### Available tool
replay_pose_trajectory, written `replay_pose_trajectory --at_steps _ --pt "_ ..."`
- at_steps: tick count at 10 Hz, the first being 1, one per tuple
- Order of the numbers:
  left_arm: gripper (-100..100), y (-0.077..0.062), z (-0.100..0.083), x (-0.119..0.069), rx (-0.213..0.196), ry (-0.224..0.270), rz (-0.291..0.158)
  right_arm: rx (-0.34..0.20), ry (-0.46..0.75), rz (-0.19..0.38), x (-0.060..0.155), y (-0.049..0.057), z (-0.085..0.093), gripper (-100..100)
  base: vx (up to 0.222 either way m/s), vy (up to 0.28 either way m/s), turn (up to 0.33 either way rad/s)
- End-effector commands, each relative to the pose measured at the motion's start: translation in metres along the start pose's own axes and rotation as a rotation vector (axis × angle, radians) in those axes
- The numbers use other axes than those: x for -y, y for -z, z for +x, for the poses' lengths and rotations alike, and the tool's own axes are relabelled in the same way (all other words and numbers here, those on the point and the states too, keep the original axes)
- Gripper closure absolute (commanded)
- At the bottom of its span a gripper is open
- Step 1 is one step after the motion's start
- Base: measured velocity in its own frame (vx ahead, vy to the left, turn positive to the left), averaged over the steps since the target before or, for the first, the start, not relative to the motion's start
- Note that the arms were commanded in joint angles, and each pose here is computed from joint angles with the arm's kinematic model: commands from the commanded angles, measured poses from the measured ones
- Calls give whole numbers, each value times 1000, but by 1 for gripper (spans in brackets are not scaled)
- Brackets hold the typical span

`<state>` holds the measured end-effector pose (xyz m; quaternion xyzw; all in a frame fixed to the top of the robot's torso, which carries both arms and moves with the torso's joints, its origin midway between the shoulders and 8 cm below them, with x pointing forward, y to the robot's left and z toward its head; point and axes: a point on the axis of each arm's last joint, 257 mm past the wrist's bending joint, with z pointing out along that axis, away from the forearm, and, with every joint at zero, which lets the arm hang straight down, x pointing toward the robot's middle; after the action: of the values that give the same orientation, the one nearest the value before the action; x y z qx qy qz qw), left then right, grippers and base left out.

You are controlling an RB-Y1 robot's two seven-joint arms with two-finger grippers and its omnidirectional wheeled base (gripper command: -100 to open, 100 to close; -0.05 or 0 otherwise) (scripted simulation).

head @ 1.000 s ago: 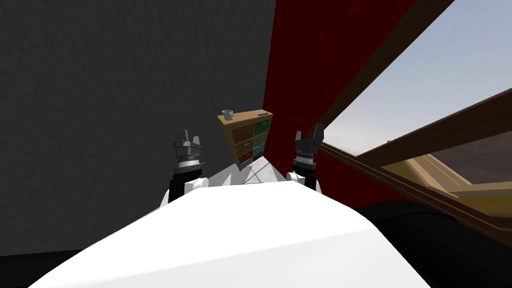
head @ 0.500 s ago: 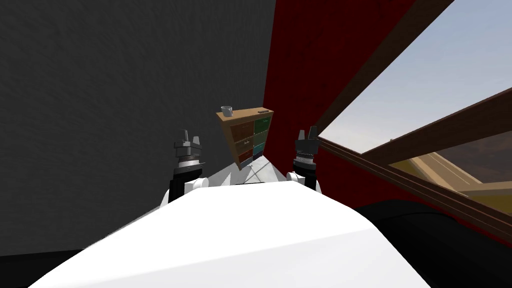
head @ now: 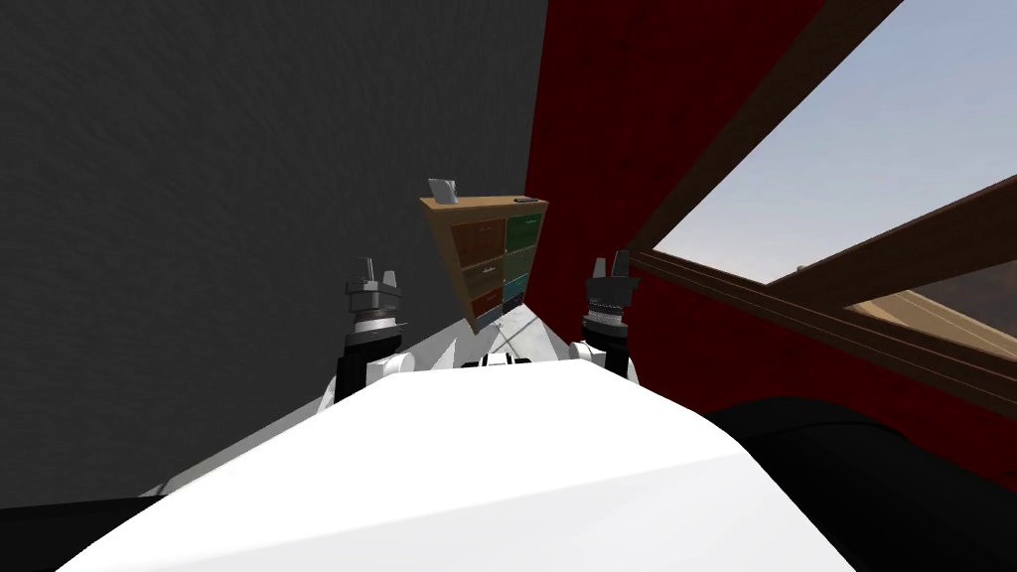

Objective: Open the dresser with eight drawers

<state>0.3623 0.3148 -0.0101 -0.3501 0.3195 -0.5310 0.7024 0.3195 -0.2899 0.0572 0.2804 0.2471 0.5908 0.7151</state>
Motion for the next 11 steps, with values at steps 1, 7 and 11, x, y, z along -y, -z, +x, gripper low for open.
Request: replay_pose_trajectory --at_steps 1,7,11 --pt "-100 0 4 -10 -52 -33 -11 0 0 1 0 0 0 0 54 -60 27" --pt "-100 7 0 -49 -89 -70 -63 0 0 1 0 0 0 0 71 -79 28" --pt "-100 14 -7 -80 -85 -81 -108 0 0 1 0 0 0 0 98 -107 37"
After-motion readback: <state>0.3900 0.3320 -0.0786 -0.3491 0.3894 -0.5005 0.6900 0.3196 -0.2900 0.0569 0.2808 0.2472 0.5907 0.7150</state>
